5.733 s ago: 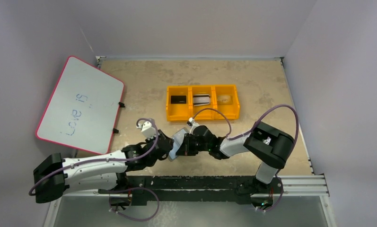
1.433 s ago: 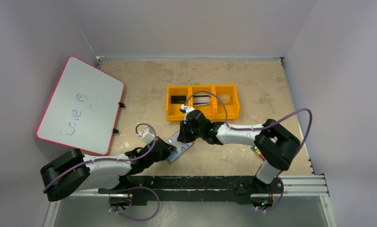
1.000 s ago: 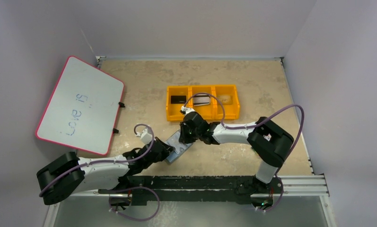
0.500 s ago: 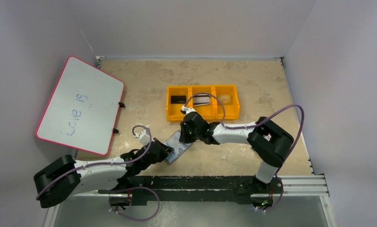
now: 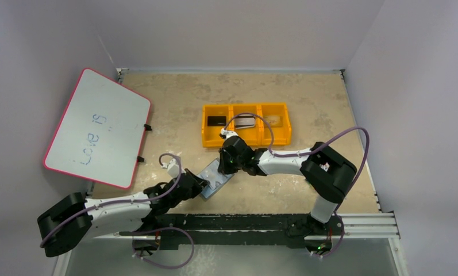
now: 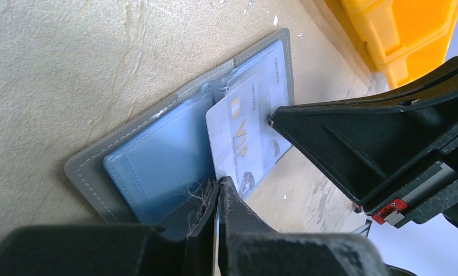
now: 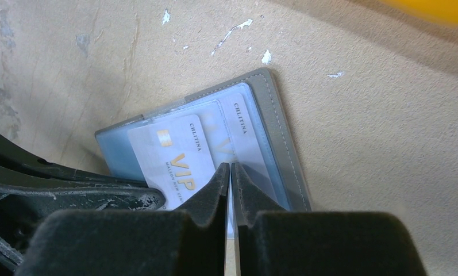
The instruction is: Take the credit cards out of the card holder
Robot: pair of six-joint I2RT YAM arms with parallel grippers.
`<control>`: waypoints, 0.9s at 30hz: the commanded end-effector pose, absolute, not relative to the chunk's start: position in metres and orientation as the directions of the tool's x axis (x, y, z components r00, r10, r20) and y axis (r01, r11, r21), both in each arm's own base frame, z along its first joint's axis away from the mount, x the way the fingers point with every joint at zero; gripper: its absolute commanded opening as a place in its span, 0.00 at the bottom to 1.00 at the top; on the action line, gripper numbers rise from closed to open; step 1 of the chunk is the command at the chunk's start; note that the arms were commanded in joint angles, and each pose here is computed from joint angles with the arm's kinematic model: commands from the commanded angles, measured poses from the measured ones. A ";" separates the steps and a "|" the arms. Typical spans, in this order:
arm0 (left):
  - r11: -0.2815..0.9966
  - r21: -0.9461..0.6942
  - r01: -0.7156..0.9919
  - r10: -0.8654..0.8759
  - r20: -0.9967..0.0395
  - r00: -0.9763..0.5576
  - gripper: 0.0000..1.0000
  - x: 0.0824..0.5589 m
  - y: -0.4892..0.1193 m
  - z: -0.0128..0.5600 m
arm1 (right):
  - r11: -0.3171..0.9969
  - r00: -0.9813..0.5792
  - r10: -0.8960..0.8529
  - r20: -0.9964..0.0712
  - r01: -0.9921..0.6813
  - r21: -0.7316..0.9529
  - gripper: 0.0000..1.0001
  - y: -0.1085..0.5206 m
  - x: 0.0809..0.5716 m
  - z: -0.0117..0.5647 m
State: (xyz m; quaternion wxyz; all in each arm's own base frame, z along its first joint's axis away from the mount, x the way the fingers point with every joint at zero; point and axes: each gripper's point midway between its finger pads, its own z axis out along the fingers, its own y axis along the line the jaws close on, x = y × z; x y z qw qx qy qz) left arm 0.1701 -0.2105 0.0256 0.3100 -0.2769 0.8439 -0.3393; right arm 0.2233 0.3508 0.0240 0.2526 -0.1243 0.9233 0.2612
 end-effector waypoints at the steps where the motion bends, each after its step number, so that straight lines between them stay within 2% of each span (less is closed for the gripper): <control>1: 0.664 -0.695 -0.276 -0.650 -0.355 -0.672 0.00 0.159 -0.195 0.008 | 0.879 -0.870 -0.139 -0.474 -0.329 0.346 0.07 0.331 0.216 -0.001; 11: 0.644 -0.733 -0.219 -0.655 -0.380 -0.653 0.00 0.161 -0.192 0.038 | 0.831 -0.862 -0.124 -0.492 -0.361 0.424 0.08 0.350 0.216 0.018; 27: 0.668 -0.728 -0.154 -0.616 -0.425 -0.663 0.00 0.160 -0.190 0.087 | 0.727 -0.821 -0.024 -0.571 -0.406 0.554 0.13 0.368 0.223 0.088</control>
